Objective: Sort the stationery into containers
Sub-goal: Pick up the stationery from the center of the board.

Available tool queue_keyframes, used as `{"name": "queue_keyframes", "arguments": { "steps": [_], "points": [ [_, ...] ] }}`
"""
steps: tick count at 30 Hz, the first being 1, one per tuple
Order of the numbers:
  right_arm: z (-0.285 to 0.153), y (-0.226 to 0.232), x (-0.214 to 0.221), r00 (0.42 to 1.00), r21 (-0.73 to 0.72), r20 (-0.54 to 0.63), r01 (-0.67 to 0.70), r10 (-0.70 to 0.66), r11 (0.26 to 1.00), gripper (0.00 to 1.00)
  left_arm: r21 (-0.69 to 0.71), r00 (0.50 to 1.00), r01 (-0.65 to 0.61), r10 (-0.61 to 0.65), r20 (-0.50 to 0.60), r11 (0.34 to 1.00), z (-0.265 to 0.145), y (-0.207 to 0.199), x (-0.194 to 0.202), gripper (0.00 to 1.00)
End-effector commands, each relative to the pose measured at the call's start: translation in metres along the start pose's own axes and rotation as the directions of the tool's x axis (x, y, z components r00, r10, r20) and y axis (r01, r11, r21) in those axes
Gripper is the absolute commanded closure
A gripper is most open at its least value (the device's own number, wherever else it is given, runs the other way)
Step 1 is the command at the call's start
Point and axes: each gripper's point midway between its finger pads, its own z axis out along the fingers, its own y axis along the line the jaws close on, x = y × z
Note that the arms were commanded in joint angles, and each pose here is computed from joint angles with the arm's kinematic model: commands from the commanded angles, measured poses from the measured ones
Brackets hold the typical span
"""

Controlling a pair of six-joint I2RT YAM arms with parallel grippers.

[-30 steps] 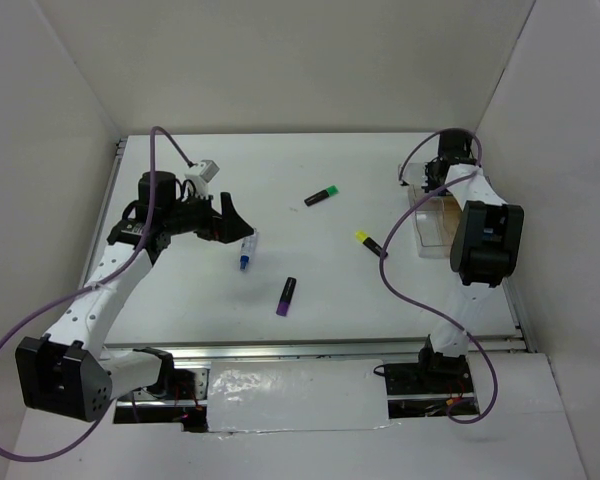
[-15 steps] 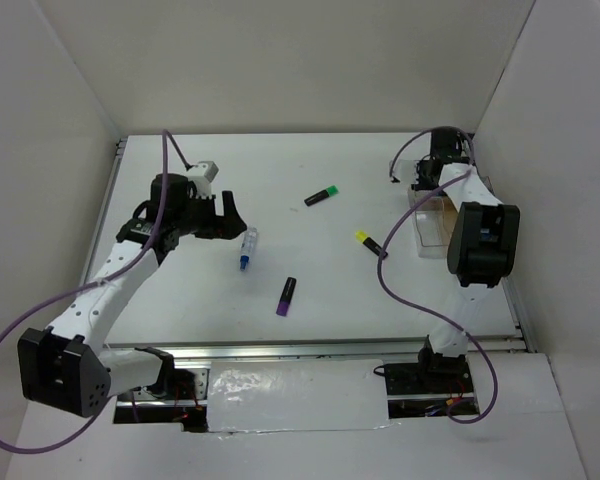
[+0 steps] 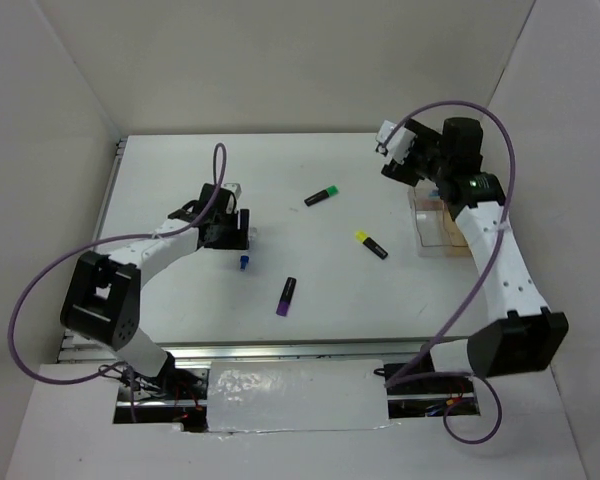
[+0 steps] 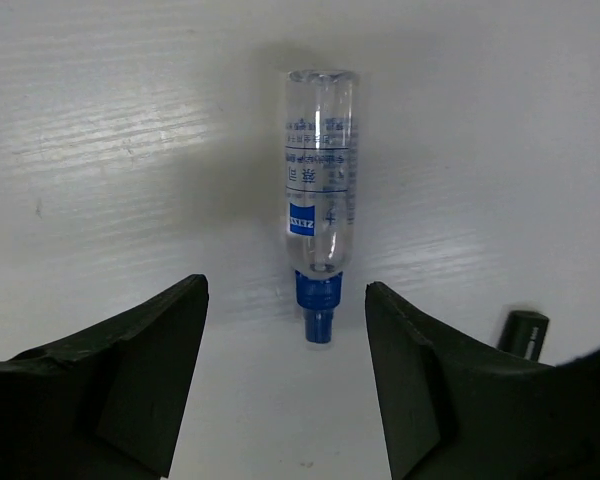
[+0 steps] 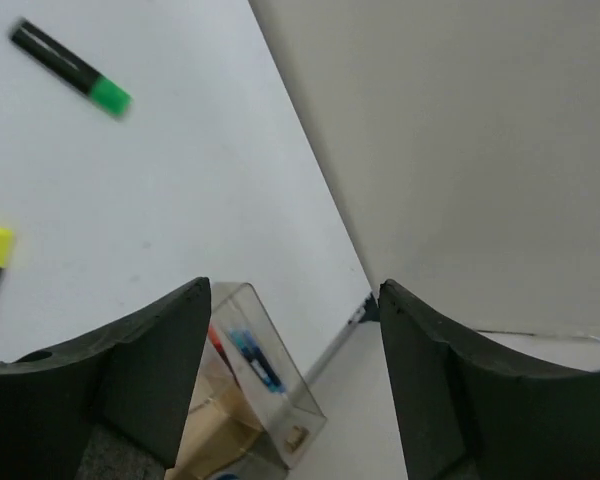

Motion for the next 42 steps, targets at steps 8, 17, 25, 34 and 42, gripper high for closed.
{"name": "queue_keyframes", "arguments": {
  "steps": [8, 17, 25, 34, 42],
  "points": [
    [-0.039, 0.087, -0.023, 0.986, -0.14, 0.113, -0.104, 0.12, 0.985, 0.24, 0.011, 0.999, -0.035, 0.034, 0.023, 0.999, 0.037, -0.019, -0.024, 0.26],
    [-0.059, 0.108, -0.038, 0.978, -0.139, 0.19, -0.057, 0.083, 0.989, 0.23, -0.035, 0.998, -0.039, 0.037, -0.05, 0.999, 0.067, -0.024, -0.019, 0.33],
    [-0.068, 0.125, -0.06, 0.961, -0.151, 0.275, 0.034, 0.008, 0.988, 0.23, -0.048, 0.994, -0.035, 0.03, -0.107, 0.998, 0.079, -0.02, -0.006, 0.43],
    [-0.081, 0.16, -0.089, 0.885, -0.144, 0.437, 0.241, -0.157, 0.96, 0.24, 0.415, 0.969, 0.163, -0.066, -0.238, 0.895, 0.04, -0.077, -0.007, 0.97],
    [-0.093, 0.217, -0.149, 0.662, -0.074, 0.671, 0.506, -0.333, 0.859, 0.25, 0.802, 0.931, 0.334, -0.041, -0.362, 0.495, -0.083, -0.158, -0.015, 1.0]
  ]
}}
